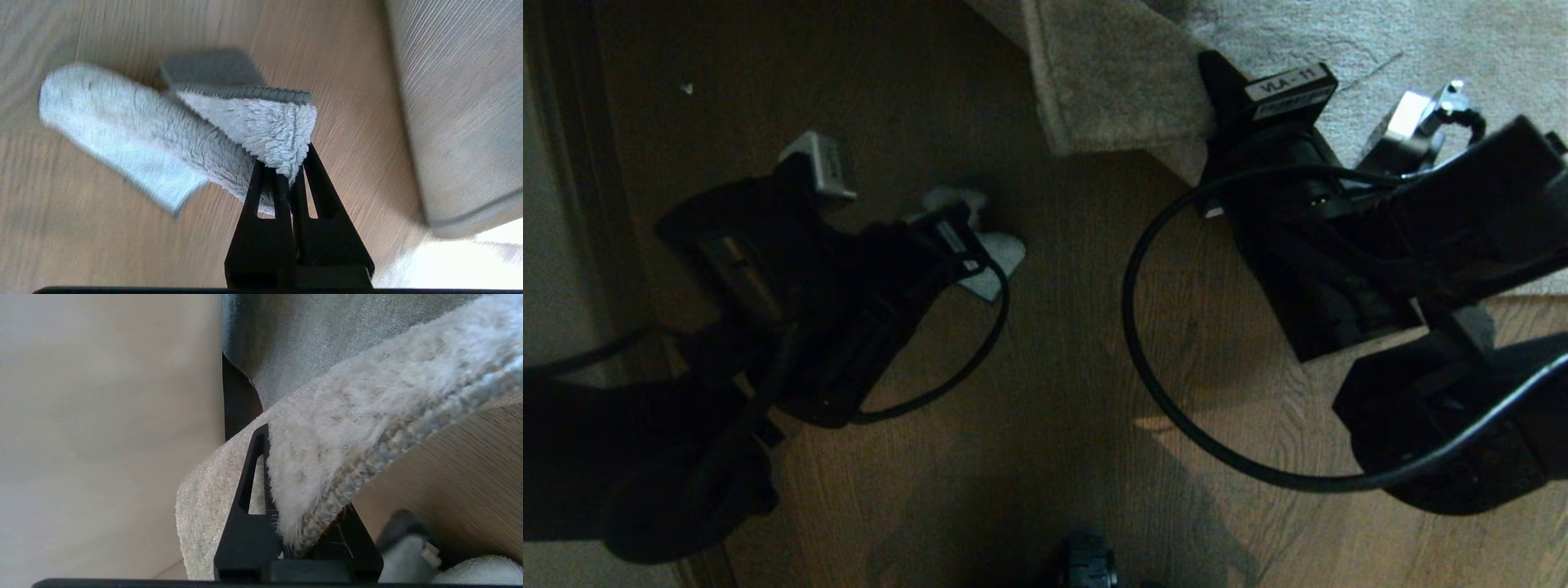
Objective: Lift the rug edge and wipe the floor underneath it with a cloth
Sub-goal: Wipe the floor under the carpet with a rag
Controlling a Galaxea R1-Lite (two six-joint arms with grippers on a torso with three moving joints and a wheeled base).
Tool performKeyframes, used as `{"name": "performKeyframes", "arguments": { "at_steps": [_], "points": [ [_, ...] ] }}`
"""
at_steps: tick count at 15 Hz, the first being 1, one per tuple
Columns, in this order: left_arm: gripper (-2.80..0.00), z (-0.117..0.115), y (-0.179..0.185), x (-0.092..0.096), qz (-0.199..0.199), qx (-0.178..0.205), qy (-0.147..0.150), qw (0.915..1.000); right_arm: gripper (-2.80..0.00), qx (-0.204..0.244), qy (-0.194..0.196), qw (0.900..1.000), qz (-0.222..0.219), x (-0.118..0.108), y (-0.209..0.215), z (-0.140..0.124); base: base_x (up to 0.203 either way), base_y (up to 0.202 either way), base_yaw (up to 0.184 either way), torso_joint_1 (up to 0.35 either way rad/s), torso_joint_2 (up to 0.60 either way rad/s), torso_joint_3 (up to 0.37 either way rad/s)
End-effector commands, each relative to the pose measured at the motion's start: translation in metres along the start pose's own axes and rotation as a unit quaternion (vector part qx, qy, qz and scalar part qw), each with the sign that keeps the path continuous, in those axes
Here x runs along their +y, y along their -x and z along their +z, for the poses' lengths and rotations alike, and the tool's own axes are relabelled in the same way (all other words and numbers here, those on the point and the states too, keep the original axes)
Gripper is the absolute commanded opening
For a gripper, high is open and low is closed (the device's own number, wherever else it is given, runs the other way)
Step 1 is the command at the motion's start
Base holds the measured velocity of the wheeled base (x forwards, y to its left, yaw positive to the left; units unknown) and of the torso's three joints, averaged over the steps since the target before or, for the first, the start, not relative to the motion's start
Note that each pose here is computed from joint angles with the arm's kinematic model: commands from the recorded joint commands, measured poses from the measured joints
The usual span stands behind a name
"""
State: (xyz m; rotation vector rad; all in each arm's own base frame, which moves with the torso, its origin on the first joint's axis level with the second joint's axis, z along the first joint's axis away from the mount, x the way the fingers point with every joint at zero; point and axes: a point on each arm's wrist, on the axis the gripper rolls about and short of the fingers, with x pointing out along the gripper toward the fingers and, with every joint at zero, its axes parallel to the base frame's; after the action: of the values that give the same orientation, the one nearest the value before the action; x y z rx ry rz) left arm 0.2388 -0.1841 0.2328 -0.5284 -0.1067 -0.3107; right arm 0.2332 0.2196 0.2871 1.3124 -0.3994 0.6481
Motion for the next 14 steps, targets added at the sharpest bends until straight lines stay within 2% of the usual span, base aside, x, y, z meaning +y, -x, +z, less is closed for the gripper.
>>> {"name": "performKeyframes", "arguments": {
  "at_steps": [1,3,6,14],
  "points": [
    [-2.8,0.008,-0.009,-0.006,-0.008,-0.027,0.013,0.9995,-2.8,-0.014,-0.012,1.0,0.018,0.005,0.001,0.003,0.0,0.0,0.0,0.0,0.0,0.0],
    [-2.8,0.014,-0.014,-0.004,-0.007,-0.047,0.018,0.9987,-2.8,-0.014,-0.012,1.0,0.018,0.005,0.001,0.003,0.0,0.0,0.0,0.0,0.0,0.0],
    [-2.8,0.022,-0.021,0.009,0.014,-0.066,0.015,0.9976,-2.8,-0.014,-0.011,1.0,0.018,0.005,0.001,0.003,0.0,0.0,0.0,0.0,0.0,0.0],
    [-2.8,0.051,-0.034,0.063,0.09,-0.123,-0.001,0.9883,-2.8,-0.014,-0.011,1.0,0.016,0.007,0.004,0.006,0.0,0.0,0.0,0.0,0.0,0.0]
  ]
}}
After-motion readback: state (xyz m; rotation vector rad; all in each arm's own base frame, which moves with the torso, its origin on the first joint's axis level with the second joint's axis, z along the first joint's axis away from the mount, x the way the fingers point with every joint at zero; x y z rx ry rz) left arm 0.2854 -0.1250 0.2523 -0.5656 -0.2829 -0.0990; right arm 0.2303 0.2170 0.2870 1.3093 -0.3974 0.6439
